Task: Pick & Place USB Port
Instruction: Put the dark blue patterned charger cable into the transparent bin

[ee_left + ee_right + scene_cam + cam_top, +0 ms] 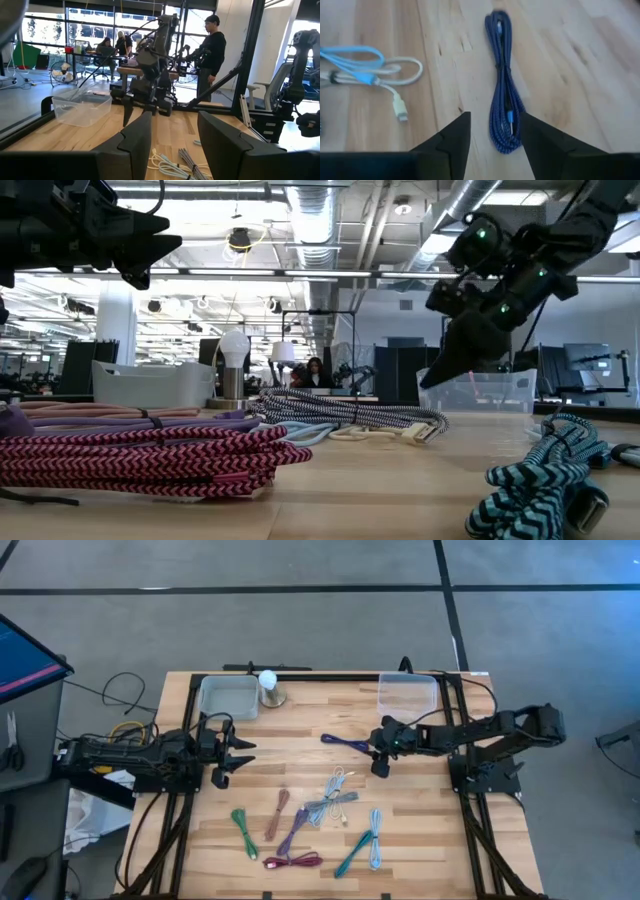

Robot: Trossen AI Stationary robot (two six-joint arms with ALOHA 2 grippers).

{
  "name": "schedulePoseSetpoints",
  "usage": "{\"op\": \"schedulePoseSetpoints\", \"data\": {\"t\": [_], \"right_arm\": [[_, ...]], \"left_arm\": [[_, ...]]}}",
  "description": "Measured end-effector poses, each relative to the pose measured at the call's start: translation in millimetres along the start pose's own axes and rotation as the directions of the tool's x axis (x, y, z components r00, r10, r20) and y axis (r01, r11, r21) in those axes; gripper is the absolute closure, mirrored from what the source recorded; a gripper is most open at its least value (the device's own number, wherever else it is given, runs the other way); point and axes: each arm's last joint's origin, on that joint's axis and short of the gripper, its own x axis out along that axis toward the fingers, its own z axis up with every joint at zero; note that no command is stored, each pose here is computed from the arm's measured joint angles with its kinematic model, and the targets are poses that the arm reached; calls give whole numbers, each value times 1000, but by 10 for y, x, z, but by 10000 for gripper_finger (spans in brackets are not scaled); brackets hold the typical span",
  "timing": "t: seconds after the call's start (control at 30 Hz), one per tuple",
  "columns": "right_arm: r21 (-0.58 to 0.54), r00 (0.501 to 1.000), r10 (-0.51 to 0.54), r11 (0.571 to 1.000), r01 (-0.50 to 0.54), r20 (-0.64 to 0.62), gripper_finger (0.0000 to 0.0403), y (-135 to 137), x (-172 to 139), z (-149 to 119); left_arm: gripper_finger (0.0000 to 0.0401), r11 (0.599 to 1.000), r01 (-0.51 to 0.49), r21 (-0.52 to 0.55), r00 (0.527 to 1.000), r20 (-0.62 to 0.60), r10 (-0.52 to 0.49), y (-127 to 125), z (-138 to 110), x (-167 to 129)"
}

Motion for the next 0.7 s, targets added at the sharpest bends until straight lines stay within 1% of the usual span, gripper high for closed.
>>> {"op": "schedulePoseSetpoints", "data": {"t": [0.3, 0.5, 0.7], "right_arm": [[-6, 1000, 4, 1000, -4, -1, 286, 32, 160, -49], [-15, 999, -23, 1000, 23, -43, 290, 31, 245, -121], [-15, 999, -30, 999, 30, -28, 291, 36, 335, -142]], "left_arm": [[242, 1000, 0, 0, 1000, -1, 0, 1, -2, 0], [242, 1000, 0, 0, 1000, -1, 0, 0, -1, 0], [242, 1000, 0, 0, 1000, -1, 0, 0, -1, 0]]}}
